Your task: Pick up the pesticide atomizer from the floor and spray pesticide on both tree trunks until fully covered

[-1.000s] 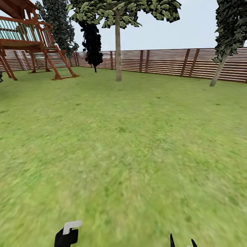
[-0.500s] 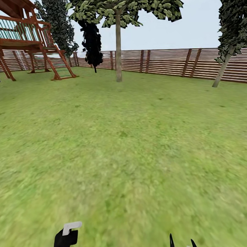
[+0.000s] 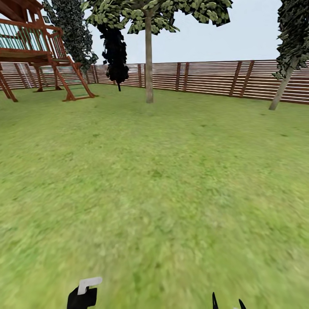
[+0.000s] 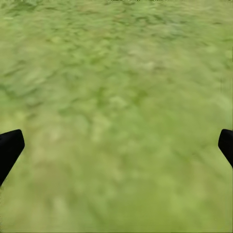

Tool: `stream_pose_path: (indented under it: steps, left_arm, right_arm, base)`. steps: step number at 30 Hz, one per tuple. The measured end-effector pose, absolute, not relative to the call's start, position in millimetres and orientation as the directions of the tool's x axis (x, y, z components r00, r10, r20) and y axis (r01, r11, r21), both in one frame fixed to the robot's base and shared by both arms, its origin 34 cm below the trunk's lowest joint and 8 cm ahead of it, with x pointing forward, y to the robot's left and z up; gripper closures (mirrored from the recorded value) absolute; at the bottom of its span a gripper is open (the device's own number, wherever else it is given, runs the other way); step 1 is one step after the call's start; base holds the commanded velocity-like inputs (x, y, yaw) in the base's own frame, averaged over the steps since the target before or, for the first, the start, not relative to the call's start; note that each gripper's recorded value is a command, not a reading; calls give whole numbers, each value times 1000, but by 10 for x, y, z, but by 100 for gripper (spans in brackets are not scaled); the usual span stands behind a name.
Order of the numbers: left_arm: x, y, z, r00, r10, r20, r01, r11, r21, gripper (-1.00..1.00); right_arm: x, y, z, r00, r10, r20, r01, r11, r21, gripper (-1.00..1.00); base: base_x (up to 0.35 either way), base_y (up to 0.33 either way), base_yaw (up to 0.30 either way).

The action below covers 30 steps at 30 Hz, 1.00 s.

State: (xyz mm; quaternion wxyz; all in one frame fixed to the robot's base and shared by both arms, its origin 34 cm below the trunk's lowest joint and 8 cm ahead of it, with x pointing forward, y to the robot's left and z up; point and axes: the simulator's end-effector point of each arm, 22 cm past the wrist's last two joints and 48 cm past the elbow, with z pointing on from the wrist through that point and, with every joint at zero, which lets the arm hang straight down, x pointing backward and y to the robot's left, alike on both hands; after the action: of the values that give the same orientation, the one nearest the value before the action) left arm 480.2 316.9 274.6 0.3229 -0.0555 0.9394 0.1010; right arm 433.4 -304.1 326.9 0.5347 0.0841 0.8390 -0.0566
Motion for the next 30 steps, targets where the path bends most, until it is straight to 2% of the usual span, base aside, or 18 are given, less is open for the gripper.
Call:
stream_pose_path:
  steps: [30]
  left_arm:
    - [4823, 3168, 2759, -781, -38, -623, -170, 973, 154, 100]
  right_arm:
    - [4334, -3040, 3269, -414, 80, -907, 201, 980, -5, -100]
  base:
    - [341, 79, 0]
